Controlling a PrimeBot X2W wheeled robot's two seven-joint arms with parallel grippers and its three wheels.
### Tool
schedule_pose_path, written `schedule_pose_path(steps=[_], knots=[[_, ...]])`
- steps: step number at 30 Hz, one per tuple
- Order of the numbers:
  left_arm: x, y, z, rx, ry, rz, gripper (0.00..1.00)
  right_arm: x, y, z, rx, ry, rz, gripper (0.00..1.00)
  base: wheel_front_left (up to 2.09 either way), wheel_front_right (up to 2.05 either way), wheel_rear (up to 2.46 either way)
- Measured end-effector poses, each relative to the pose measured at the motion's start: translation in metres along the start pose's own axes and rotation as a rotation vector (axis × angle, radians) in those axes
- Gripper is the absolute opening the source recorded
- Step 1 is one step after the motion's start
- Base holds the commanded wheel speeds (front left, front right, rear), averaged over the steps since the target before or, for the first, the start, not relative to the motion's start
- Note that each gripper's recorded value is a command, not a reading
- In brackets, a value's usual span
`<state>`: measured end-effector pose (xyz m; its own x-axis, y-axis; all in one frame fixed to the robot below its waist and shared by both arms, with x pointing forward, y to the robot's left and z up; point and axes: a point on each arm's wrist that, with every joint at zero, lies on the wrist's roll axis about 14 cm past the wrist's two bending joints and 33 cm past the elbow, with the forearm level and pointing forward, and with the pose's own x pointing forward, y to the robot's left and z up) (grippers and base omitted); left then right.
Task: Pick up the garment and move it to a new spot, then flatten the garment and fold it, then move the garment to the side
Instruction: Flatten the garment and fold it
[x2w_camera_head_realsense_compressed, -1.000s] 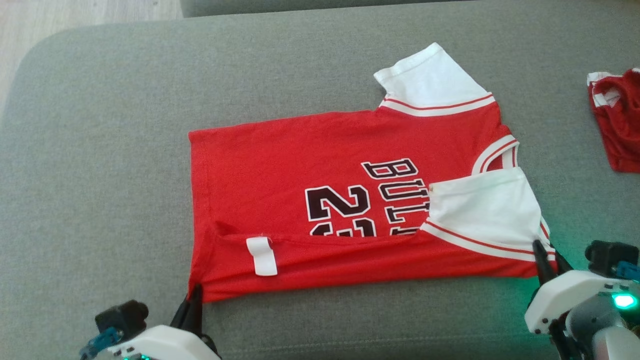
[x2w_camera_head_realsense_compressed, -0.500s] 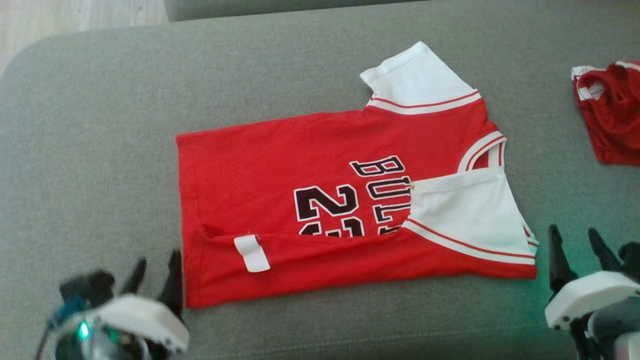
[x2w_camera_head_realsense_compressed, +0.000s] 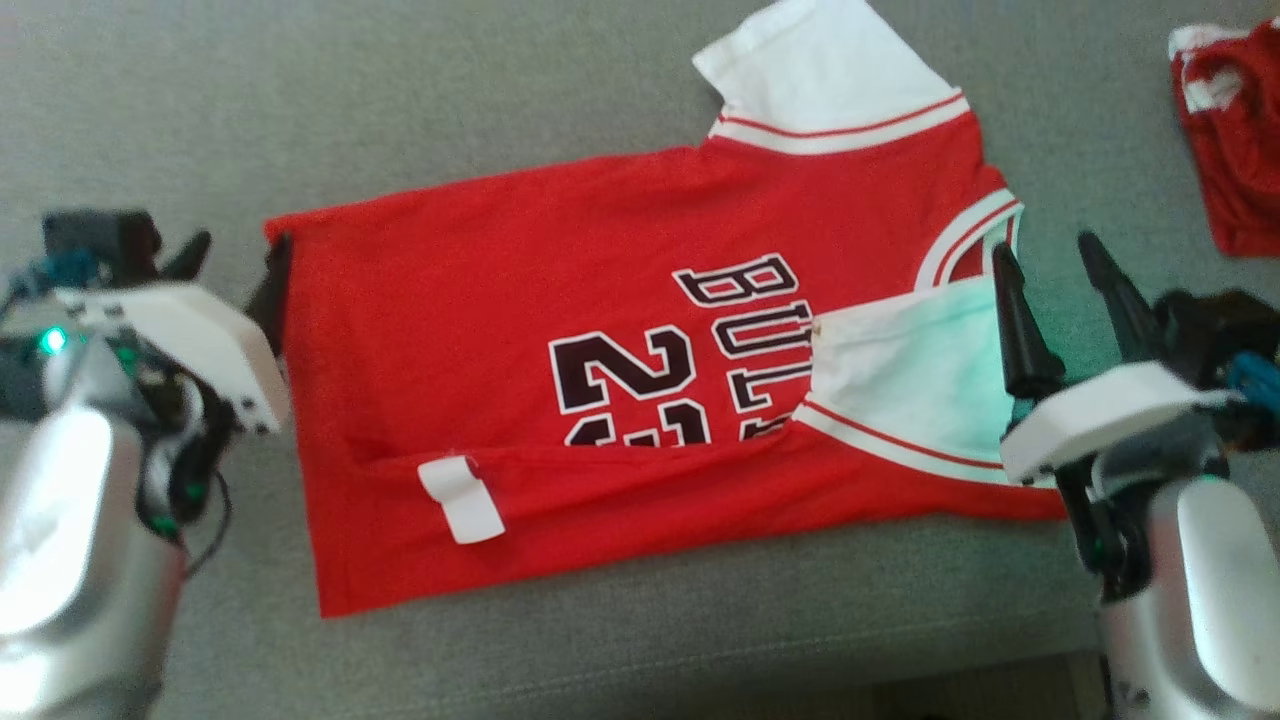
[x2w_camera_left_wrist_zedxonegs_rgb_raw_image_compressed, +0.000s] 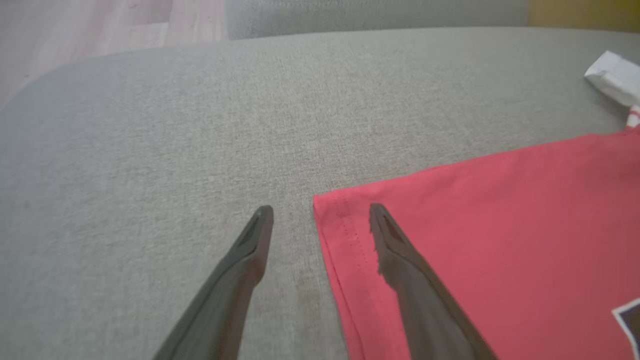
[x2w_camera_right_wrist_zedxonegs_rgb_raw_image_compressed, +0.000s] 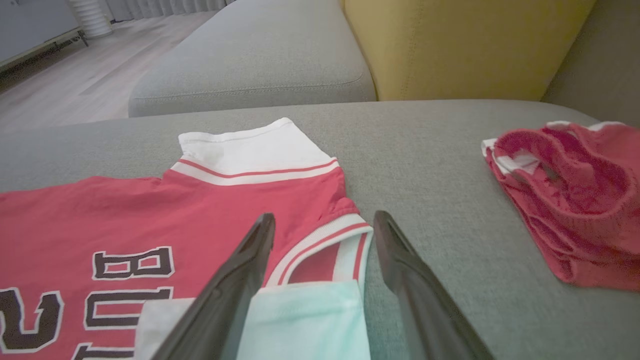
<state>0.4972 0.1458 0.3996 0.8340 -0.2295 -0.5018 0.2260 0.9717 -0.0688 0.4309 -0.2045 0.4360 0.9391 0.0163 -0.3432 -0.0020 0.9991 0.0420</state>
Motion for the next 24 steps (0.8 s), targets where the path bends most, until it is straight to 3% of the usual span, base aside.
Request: schedule_pose_path(steps=[12, 24], knots=[[0.056, 0.008, -0.015, 0.071, 0.155, -0.039, 1.00, 0.039, -0.003, -0.006, -0.072, 0.019, 0.031, 1.00, 0.00, 0.00, 0.00], [0.044, -0.002, -0.019, 0.108, 0.204, -0.098, 1.00, 0.041, -0.003, -0.009, -0.085, 0.031, 0.044, 1.00, 0.00, 0.00, 0.00]])
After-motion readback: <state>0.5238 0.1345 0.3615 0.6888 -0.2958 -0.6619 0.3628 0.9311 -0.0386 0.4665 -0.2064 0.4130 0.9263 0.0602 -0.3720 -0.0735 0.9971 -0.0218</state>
